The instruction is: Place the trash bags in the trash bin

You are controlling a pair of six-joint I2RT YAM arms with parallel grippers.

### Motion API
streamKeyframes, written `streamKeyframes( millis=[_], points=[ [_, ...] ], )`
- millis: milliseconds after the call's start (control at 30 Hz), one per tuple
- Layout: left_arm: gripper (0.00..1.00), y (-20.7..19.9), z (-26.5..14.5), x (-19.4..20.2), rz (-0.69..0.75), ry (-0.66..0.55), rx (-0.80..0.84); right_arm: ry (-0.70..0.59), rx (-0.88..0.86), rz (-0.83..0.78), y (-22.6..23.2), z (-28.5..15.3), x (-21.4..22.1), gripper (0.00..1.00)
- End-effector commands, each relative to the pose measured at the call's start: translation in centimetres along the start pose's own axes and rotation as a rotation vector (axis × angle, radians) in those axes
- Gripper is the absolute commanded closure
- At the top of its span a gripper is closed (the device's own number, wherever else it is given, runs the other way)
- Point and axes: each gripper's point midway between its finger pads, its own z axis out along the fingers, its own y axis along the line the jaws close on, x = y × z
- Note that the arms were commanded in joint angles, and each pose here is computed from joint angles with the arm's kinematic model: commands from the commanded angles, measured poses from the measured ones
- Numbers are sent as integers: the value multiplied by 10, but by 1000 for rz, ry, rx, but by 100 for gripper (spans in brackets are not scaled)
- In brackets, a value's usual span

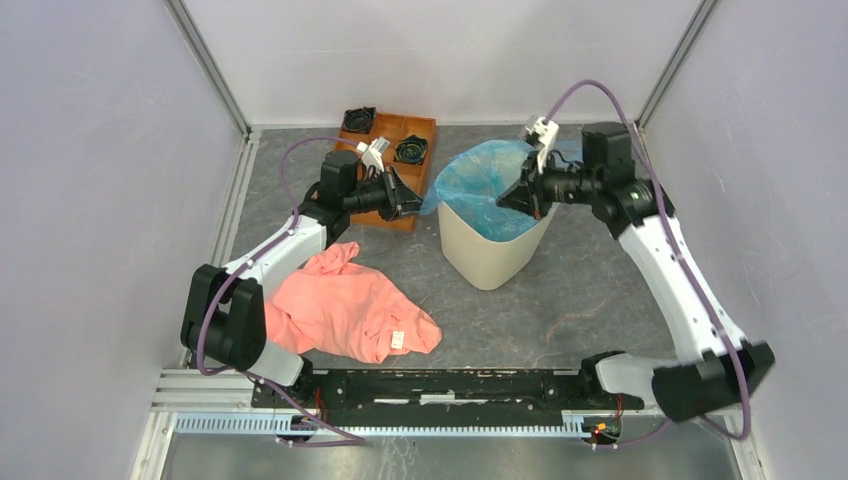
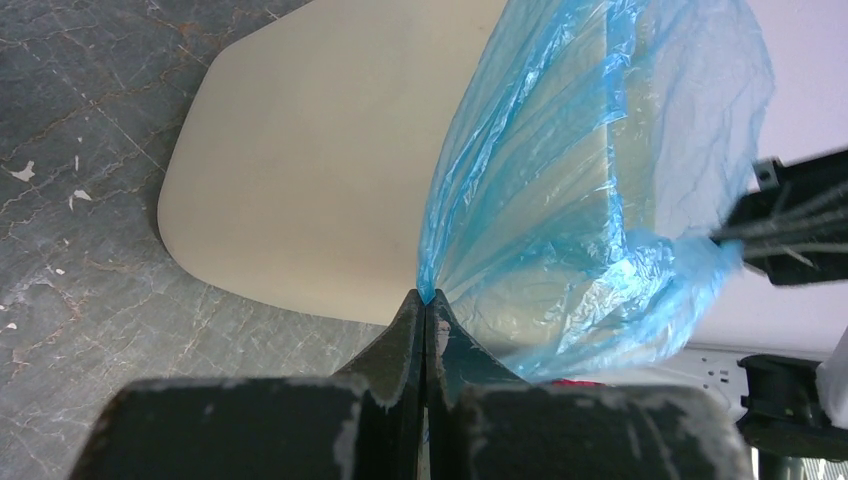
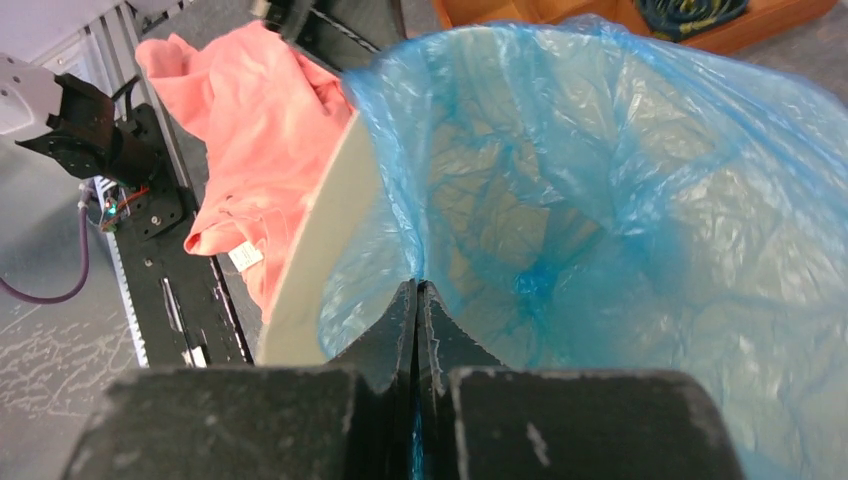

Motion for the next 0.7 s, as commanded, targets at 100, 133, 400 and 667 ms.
streamKeyframes(
  millis=[100, 133, 400, 667],
  points=[
    [98, -16, -3, -4, 38, -2, 46, -73, 3, -10, 47, -28, 11, 100],
    [98, -16, -2, -5, 36, -2, 46, -81, 2, -9, 51, -30, 16, 99],
    [98, -15, -2, -6, 27, -8, 36, -122, 34, -5, 62, -35, 54, 91],
    [98, -13, 1, -10, 21, -18, 26, -172, 206, -7, 33, -30, 94, 68]
  ],
)
